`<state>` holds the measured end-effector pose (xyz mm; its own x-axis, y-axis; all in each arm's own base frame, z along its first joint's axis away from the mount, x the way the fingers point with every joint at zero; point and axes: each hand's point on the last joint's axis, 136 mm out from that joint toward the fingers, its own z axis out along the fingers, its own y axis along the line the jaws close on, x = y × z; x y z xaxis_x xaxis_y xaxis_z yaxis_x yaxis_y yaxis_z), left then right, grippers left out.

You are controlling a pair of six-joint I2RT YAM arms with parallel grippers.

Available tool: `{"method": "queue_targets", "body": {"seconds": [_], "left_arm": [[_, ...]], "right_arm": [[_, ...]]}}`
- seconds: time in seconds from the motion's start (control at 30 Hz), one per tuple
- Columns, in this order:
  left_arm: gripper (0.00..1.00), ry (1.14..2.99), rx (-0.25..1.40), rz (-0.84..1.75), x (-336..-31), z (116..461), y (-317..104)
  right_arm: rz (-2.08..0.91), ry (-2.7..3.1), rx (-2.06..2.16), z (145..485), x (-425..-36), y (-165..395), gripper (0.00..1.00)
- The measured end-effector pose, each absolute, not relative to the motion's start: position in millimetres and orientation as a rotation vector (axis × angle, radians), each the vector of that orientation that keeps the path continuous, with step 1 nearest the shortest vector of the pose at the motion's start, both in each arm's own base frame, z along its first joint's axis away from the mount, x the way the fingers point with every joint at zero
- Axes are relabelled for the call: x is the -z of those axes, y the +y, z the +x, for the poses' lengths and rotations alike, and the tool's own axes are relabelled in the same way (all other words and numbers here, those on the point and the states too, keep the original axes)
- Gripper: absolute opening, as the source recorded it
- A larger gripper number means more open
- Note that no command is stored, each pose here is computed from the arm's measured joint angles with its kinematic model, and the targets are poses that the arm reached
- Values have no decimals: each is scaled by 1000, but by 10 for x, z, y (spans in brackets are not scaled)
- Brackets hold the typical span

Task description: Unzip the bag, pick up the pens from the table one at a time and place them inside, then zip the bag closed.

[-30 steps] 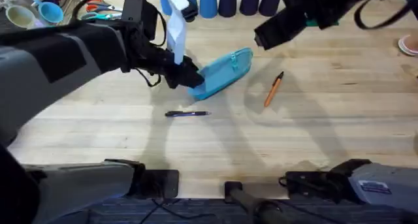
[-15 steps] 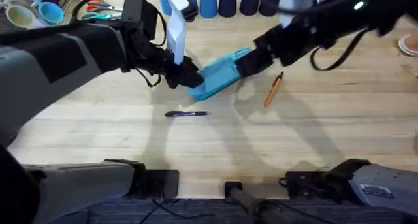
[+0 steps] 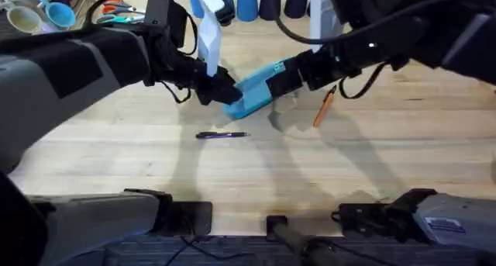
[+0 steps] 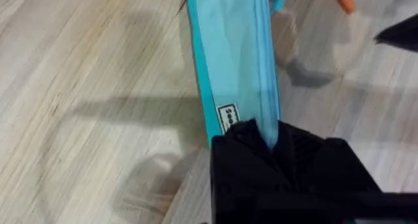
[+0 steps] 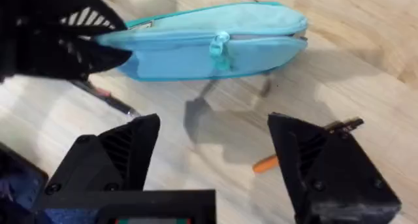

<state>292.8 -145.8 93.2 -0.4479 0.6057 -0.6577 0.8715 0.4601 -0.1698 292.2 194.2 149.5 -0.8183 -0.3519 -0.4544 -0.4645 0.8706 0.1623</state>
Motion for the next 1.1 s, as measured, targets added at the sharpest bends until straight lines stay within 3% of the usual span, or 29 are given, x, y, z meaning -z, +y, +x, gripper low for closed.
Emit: {"method": "queue_targets", "body": {"seconds": [0.57,0.9,1.0,1.1], "left_arm": [[43,2197,681,1228,-931,2929,-1458],[42,2195,679,1229,-932,2934,-1457],[42,2195,678,1229,-932,2934,-1457],[42,2195,678,1229,-932,2934,-1457]], "right_arm": [[-374,2674,-424,3313,-1056,2162,996],[-363,2626,-447,3434,-1071,2232,960],[-363,2625,-447,3438,-1067,2234,892],[-363,2630,-444,3448,-1035,2238,737]]}}
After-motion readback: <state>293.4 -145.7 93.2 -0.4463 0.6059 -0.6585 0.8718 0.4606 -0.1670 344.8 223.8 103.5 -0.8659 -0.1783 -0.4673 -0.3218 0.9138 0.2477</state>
